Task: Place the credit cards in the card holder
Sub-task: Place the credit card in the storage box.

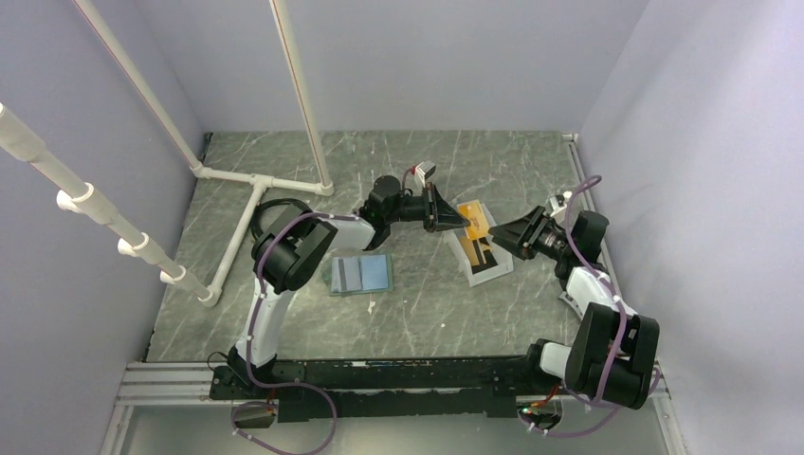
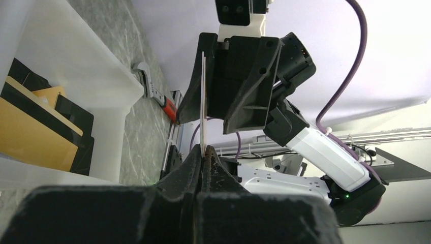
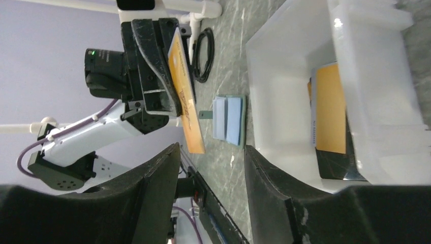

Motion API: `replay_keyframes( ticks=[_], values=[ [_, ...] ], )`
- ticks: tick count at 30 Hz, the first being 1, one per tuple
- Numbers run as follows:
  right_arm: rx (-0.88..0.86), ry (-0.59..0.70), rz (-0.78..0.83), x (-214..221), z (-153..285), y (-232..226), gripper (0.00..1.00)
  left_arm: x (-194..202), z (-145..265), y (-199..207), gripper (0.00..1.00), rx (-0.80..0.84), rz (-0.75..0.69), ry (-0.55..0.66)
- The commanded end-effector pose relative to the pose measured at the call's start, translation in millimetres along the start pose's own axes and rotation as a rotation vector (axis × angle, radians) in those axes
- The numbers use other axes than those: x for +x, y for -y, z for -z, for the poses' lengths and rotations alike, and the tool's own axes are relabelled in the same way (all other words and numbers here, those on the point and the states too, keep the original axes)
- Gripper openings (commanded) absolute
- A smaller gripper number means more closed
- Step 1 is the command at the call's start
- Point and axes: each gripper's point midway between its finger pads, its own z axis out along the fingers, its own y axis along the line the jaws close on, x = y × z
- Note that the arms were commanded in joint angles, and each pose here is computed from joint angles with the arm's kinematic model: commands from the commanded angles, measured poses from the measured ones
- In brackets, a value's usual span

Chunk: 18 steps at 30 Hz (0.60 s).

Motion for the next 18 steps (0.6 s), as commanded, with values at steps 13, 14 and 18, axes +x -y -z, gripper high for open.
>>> replay_keyframes(
  ticks=[13, 14, 18],
  values=[
    [-0.103, -0.053, -0.005, 11, -4, -21, 0.35, -1, -6, 18, 0.00, -0.079, -0.203, -0.029],
    [-0.101, -0.054, -0.006, 11, -4, -21, 0.37, -1, -5, 18, 0.00, -0.091, -0.214, -0.028],
    [-0.083, -0.059, -0.018, 12, -5, -17, 0.44, -4, -3, 18, 0.00, -0.125, -0.254, -0.023]
  ],
)
